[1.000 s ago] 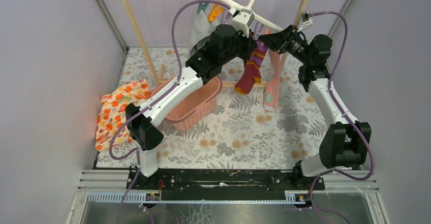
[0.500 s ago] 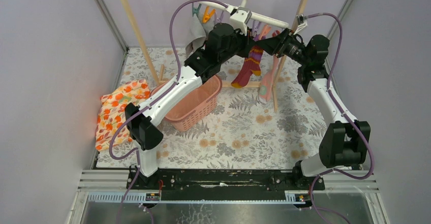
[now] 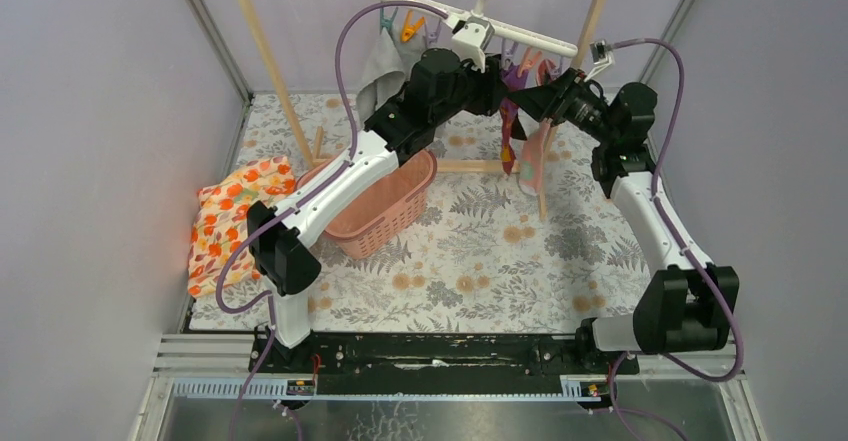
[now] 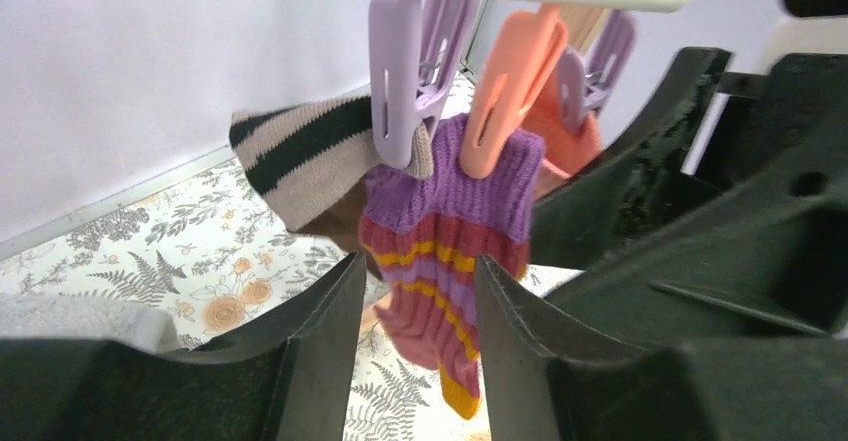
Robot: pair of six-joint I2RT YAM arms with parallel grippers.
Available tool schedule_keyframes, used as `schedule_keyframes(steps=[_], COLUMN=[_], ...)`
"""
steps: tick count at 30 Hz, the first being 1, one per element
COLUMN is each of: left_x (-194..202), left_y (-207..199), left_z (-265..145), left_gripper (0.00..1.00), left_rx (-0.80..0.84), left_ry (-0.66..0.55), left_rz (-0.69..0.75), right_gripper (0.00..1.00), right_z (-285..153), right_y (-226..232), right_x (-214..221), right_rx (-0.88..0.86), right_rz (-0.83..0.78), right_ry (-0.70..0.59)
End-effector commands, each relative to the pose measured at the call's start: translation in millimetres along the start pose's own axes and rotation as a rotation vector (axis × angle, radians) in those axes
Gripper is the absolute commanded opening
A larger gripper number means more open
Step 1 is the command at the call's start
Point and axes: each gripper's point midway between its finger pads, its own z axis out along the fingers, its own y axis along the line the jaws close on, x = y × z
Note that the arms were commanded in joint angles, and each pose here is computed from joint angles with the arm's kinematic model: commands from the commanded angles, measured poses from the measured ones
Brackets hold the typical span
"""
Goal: Clip the socks to the hanger
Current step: Clamp the sock onto the hanger.
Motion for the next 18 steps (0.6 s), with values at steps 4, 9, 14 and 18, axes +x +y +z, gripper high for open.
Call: schedule_keyframes(steps=[4, 9, 14, 18], left_x=[-32.9, -31.4, -30.6, -31.5], left_y=[1.5, 3.0, 5.9, 7.5], left_z=[-10.2, -15.7, -21.4, -25.2], left_gripper=[0.59, 0.72, 0.79, 0.81], left_rx=[0.002, 0.001, -0.001, -0.002], left_ry=[-0.105, -0.11, -0.116, -0.119], left_rz=[-0.006, -0.006, -0.008, -0.007], right_gripper=[0.58, 0.58, 0.61, 0.64], right_z=[-26.3, -47.0, -63.9, -63.9], right_y=[24.5, -2.2, -22.8, -28.4], right_x=[-17.4, -29.6, -37.3, -34.4], right_rx=[0.031, 0.261, 0.389, 0.393], right_rz=[-0.099, -0.14, -0.143, -0.131], right_ry=[-0.065, -0.149, -0.231, -0.2])
